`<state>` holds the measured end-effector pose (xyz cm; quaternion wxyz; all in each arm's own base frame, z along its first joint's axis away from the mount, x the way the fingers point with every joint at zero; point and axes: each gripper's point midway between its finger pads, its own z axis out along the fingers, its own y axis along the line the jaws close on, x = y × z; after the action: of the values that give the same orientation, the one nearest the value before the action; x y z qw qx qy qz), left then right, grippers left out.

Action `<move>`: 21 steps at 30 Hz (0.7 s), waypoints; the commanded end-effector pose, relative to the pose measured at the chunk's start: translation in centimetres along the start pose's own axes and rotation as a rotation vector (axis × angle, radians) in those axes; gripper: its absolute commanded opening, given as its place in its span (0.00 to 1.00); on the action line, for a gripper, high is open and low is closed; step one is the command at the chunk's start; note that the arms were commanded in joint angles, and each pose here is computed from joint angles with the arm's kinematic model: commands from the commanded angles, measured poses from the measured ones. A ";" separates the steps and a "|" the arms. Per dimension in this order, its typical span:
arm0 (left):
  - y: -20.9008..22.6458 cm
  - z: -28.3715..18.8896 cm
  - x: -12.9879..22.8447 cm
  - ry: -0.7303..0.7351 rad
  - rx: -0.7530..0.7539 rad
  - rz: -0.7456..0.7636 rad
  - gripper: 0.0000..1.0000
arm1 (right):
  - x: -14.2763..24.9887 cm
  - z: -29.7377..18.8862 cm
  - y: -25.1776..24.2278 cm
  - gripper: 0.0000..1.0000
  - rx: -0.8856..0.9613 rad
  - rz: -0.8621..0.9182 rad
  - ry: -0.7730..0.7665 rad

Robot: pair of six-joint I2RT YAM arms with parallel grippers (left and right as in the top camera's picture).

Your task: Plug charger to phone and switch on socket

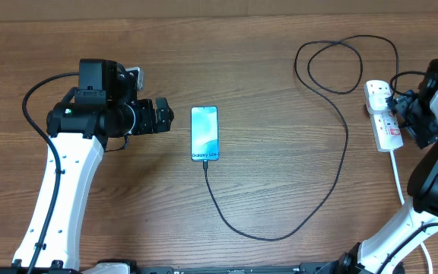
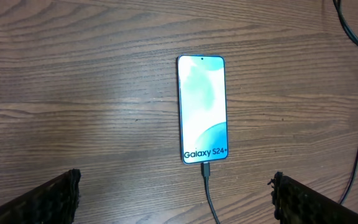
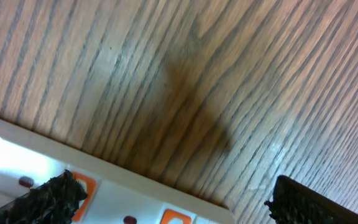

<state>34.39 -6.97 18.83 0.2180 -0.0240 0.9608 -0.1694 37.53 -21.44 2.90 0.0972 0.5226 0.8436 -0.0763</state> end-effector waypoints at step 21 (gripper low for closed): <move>0.1 -0.2 -0.2 -0.011 -0.007 -0.002 1.00 | 3.7 0.7 2.3 1.00 -0.137 -0.126 0.149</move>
<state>34.39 -6.97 18.83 0.2180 -0.0240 0.9608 -0.1694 37.60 -21.29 2.53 0.0949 0.5060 0.8559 -0.0492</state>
